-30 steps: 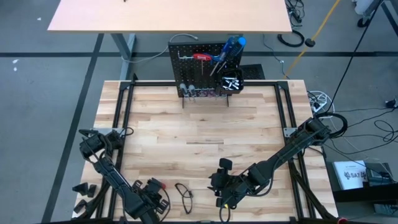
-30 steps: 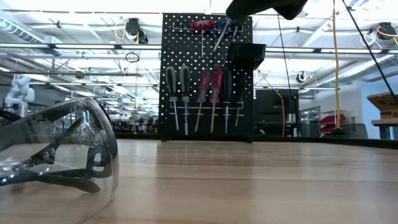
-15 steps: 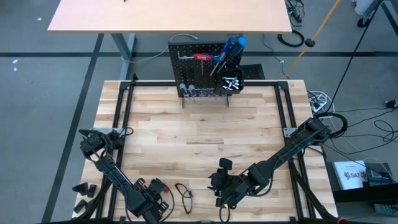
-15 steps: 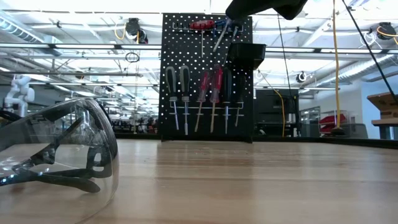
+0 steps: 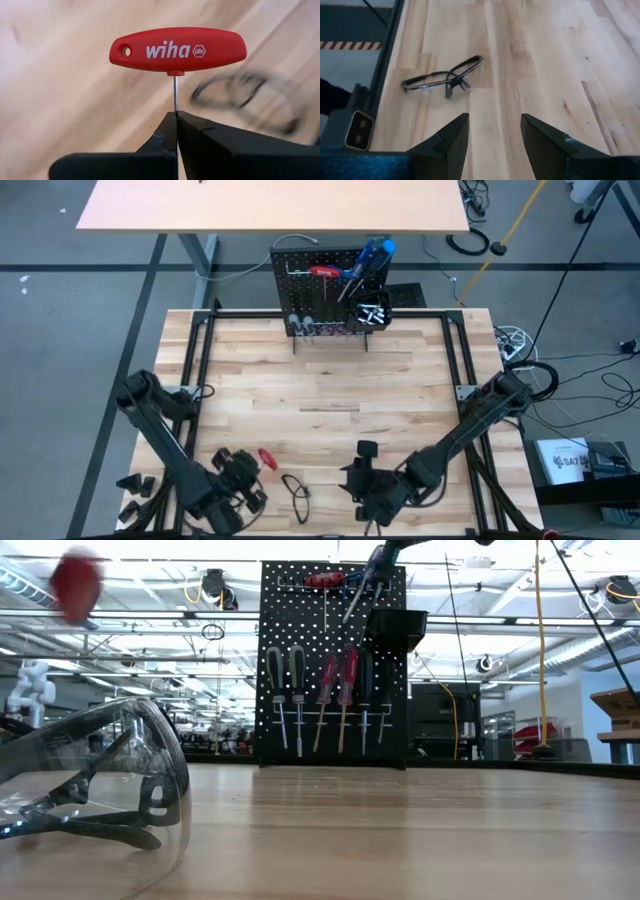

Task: Hang tools onto peg board
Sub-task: Hang the allen wrench on the pegboard

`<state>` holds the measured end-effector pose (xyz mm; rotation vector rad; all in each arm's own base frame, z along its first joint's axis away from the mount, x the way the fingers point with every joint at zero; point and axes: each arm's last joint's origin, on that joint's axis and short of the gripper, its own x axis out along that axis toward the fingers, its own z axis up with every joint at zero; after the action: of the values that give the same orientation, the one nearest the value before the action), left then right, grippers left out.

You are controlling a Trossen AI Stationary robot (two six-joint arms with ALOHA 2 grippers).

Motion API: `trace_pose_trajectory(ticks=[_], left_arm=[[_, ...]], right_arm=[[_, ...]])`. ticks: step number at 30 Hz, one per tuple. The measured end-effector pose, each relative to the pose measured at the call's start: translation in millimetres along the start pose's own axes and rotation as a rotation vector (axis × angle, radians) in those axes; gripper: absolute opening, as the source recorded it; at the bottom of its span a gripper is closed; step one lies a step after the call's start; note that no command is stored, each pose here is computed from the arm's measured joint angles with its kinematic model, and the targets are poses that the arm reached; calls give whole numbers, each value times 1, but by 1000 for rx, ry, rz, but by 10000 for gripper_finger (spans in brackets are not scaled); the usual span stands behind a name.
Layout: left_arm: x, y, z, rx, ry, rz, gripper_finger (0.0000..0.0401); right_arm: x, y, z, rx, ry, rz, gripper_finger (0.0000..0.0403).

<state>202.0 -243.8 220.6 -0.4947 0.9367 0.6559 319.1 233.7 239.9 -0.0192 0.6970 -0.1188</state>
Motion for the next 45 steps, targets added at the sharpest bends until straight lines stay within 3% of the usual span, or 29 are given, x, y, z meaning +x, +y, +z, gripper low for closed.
trace_pose_trajectory(ticks=[7, 11, 14, 17, 24, 31, 35, 40, 45], left_arm=[[-36, 27, 49, 100, -208, -110, 1], [-32, 51, 72, 151, -212, -81, 0], [-32, 70, 84, 177, -234, -125, 0], [-30, 87, 89, 207, -277, -231, 0], [-11, 133, 82, 183, -367, -478, 0], [-21, 135, 96, 326, -672, -825, 0], [-25, 134, 104, 396, -790, -849, 0], [-27, 134, 109, 437, -849, -849, 0], [-34, 146, 114, 344, -913, -748, 0]], right_arm=[[6, -6, -1, -37, -1, -24, 171], [30, -34, 7, -36, 59, 42, 171], [49, -58, 18, -47, 50, 130, 171], [62, -82, 28, -61, 24, 207, 171], [58, -119, 56, -46, -124, 219, 171], [36, -128, 78, -88, -281, 250, 171], [28, -133, 93, -89, -430, 241, 171], [29, -140, 98, -123, -498, 214, 171], [23, -159, 83, -106, -722, 177, 171]])
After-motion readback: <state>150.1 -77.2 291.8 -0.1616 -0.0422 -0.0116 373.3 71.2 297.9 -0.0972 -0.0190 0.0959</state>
